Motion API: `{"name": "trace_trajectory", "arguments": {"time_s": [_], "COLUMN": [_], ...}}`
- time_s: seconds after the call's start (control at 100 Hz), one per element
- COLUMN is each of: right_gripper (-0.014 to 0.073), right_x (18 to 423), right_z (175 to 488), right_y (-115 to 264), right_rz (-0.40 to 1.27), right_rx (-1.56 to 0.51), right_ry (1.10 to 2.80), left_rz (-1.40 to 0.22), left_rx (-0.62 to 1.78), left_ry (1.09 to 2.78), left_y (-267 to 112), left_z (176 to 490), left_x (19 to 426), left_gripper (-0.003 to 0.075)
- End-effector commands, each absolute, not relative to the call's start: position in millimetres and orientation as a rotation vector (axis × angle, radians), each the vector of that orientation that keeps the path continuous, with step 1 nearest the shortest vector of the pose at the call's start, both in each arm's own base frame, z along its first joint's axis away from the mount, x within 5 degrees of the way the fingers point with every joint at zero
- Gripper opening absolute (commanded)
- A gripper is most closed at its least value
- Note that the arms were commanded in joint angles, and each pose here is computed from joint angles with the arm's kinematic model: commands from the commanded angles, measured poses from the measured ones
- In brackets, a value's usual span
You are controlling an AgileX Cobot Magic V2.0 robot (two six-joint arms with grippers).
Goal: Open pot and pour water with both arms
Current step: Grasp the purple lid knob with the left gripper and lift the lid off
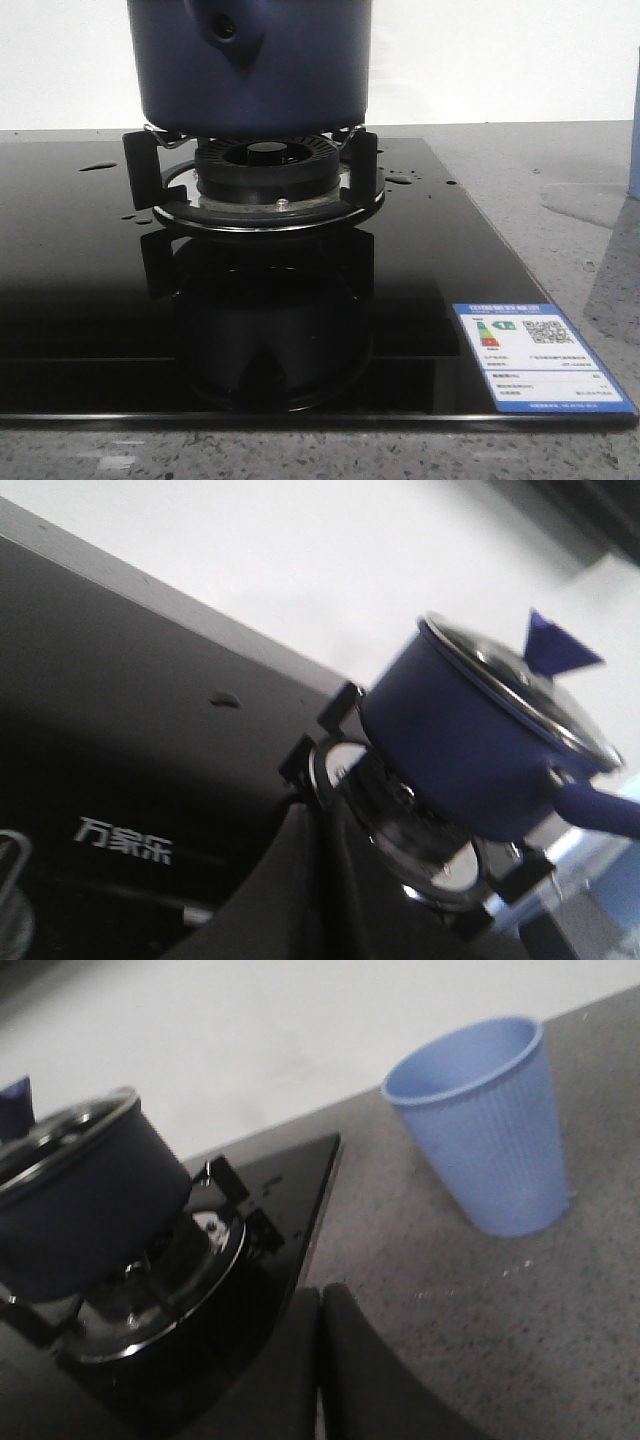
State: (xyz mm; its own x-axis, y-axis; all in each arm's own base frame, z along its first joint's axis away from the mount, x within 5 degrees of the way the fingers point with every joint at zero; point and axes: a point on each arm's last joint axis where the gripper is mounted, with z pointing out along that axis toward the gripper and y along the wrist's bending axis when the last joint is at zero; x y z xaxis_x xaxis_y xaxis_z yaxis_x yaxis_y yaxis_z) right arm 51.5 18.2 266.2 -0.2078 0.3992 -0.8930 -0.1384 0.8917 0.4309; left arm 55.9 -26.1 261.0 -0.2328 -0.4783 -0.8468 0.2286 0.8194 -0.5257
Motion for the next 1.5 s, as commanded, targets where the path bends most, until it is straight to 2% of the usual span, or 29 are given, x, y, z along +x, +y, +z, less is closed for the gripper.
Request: {"name": "trace_trajectory", "arguments": {"time_s": [0.0, 0.17, 0.24, 0.36, 0.43, 0.55, 0.79, 0.89, 0.96, 1.05, 1.08, 1.13, 1.19, 1.29, 1.38, 1.49], "right_gripper": [-0.0066, -0.0066, -0.0066, -0.0066, -0.0066, -0.0066, -0.0066, -0.0066, -0.0056, 0.0035, 0.0099, 0.0215, 0.0377, 0.0568, 0.0634, 0.0636], "right_x": [58.4, 67.1, 70.1, 73.1, 72.0, 69.8, 69.7, 71.9, 74.3, 76.9, 77.7, 78.7, 79.8, 81.6, 82.4, 82.6], "right_z": [291.1, 313.9, 319.0, 323.1, 325.3, 332.2, 341.6, 343.9, 345.8, 348.0, 348.7, 349.6, 350.7, 352.5, 353.4, 353.6], "right_y": [21.2, 31.4, 34.0, 38.9, 44.8, 54.1, 60.4, 59.5, 58.0, 56.2, 55.6, 54.8, 53.9, 52.4, 51.7, 51.5], "right_rz": [0.506, 0.559, 0.575, 0.616, 0.681, 0.769, 0.730, 0.691, 0.670, 0.648, 0.641, 0.632, 0.622, 0.608, 0.600, 0.598], "right_rx": [0.182, 0.104, 0.080, 0.020, -0.054, -0.209, -0.463, -0.483, -0.458, -0.427, -0.418, -0.406, -0.392, -0.368, -0.358, -0.355], "right_ry": [1.786, 2.071, 2.163, 2.251, 2.243, 2.157, 1.979, 1.936, 1.913, 1.888, 1.881, 1.870, 1.859, 1.838, 1.829, 1.827], "left_rz": [-0.665, -0.739, -0.800, -0.945, -1.040, -1.106, -0.959, -0.900, -0.868, -0.840, -0.831, -0.822, -0.822, -0.818, -0.810, -0.817], "left_rx": [-0.130, 0.102, 0.233, 0.426, 0.518, 0.633, 0.840, 0.913, 0.931, 0.903, 0.886, 0.873, 0.873, 0.874, 0.878, 0.858], "left_ry": [1.727, 1.937, 1.946, 1.858, 1.778, 1.668, 1.514, 1.448, 1.420, 1.405, 1.409, 1.415, 1.415, 1.414, 1.417, 1.422], "left_y": [-30.8, -51.3, -61.4, -77.7, -85.6, -93.0, -97.5, -99.0, -99.7, -99.9, -100.0, -100.6, -102.1, -105.1, -108.5, -113.1], "left_z": [287.8, 311.5, 322.1, 340.8, 348.8, 355.9, 356.6, 360.8, 364.3, 370.6, 373.2, 376.4, 381.0, 390.0, 395.3, 398.8], "left_x": [66.7, 87.5, 92.6, 97.7, 98.7, 102.4, 114.8, 118.6, 123.8, 133.8, 138.7, 146.2, 153.8, 170.0, 188.8, 214.9], "left_gripper": [-0.0019, -0.0018, -0.0018, -0.0018, -0.0018, -0.0018, -0.0011, 0.0069, 0.0195, 0.0412, 0.0483, 0.0549, 0.0566, 0.0564, 0.0564, 0.0566]}}
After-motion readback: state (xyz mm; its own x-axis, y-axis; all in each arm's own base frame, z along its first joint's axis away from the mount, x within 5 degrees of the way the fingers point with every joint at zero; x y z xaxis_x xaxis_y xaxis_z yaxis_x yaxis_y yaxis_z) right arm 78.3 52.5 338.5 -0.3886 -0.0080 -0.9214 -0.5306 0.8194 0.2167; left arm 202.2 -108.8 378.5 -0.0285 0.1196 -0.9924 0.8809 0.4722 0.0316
